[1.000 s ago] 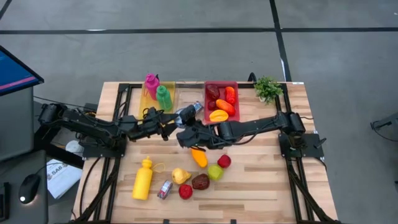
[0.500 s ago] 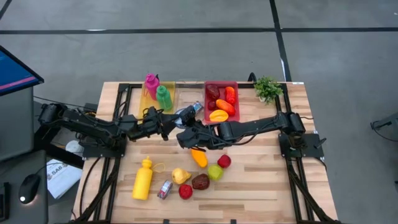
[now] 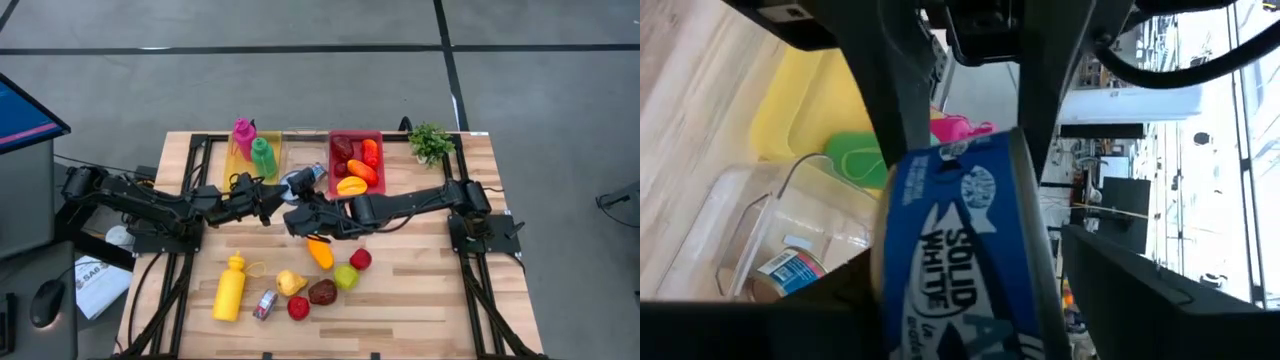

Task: Pick & Place Food Item
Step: Put the blue tuna can into the transparent bin

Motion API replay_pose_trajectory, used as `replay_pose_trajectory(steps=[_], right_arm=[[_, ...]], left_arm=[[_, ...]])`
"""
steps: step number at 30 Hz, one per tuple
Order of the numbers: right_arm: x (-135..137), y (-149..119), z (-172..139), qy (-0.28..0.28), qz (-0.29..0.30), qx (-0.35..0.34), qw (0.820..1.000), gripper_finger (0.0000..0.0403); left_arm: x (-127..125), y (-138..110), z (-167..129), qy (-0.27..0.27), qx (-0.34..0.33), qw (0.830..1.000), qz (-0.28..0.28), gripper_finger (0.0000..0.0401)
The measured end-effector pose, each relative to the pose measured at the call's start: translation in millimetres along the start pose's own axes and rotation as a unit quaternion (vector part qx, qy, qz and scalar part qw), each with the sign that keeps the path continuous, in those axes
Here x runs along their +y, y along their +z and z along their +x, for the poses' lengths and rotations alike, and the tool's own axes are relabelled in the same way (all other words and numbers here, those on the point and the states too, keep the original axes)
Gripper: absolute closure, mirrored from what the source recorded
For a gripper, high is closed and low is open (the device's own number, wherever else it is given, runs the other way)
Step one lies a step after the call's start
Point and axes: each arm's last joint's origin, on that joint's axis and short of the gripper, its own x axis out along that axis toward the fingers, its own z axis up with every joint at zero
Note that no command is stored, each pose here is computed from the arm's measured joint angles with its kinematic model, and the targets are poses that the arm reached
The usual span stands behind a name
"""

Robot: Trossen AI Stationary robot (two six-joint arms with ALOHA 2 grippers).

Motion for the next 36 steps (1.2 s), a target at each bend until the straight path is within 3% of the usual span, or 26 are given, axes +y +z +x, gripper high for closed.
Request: replay_pose_trajectory(steps=[11,32,36], right_arm=[[0,6,-9,-0.039,0.006,0.022,0.999,0.0137],[15,25,-41,-0.018,-0.01,-0.04,0.999,0.0136],[13,27,-51,-0.02,-0.007,-0.05,0.999,0.0136]], left_arm=[[-1,0,0,-0.005,0.001,1.0,-0.006,0.0269],[-3,8,3,-0.013,-0.019,1.0,0.008,0.0265],[-4,12,5,-0.014,-0.03,0.999,0.033,0.0265]])
